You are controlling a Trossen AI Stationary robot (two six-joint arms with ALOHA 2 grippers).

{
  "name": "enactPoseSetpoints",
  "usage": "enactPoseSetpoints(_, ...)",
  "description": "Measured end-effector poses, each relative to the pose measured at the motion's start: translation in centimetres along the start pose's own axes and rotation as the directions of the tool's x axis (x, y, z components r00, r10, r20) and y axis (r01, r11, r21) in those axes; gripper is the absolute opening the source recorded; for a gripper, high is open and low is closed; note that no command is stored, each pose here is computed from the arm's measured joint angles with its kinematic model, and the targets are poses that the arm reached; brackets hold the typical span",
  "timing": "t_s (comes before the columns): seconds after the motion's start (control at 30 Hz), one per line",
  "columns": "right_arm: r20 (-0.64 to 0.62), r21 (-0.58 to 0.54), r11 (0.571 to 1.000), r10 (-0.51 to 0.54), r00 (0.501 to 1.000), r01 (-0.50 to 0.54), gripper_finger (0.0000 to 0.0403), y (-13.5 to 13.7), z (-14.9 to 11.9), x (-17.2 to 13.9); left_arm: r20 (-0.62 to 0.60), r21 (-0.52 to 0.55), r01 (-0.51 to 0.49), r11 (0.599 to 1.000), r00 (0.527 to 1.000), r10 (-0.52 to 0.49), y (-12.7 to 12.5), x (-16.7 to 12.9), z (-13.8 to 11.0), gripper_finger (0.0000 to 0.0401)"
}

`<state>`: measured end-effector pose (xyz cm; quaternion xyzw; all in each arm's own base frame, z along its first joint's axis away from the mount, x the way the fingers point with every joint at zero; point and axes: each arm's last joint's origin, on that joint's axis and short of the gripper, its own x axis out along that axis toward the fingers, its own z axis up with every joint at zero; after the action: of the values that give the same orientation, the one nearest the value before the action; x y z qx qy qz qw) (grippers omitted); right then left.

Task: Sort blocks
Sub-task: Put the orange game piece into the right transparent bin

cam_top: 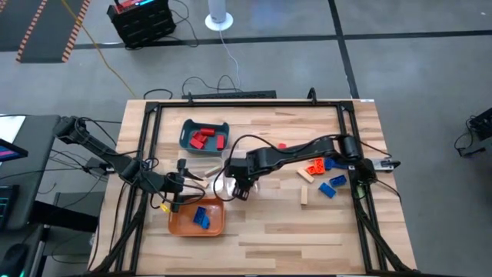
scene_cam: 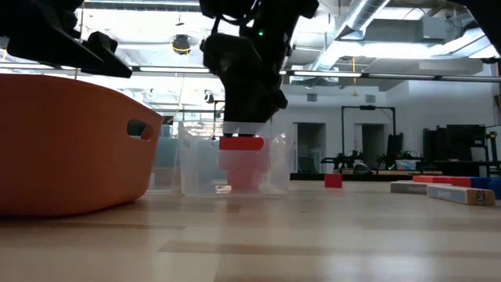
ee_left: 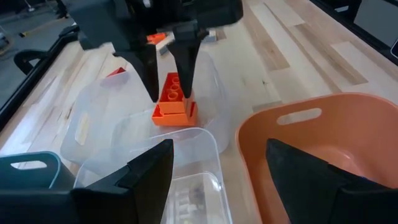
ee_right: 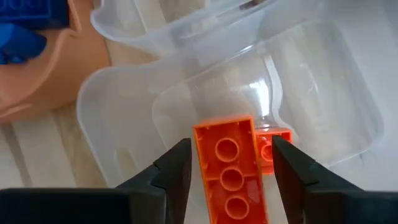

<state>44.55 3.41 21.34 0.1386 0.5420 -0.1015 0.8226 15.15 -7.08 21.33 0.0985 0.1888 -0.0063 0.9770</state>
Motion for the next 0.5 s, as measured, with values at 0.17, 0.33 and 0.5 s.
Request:
enactPoseSetpoints(0.17, 0.03, 0.001, 1.0, 0.011, 0.999, -0.011, 0.0183, 0.2, 0.7, -1.7, -0.01, -0.002, 0.0, 1.0, 1.0, 0.0, 0.0, 0.0, -0.1, 0.025)
enactPoseSetpoints(0.33, 0.01, -0.027, 1.0, 0.002, 1.0, -0.001, 0.0179, 0.3, 0.9, -2.7, -0.013, -0.001, 0.0, 1.0, 1.0, 0.0, 0.0, 0.0, -0.1, 0.025)
enactPoseSetpoints(0.5, 0.01, -0.078, 0.997, -0.016, 1.0, 0.017, 0.015, 1.0, 0.5, -2.4, -0.024, 0.006, 0.0, 1.0, 1.0, 0.0, 0.0, 0.0, -0.3, 0.025)
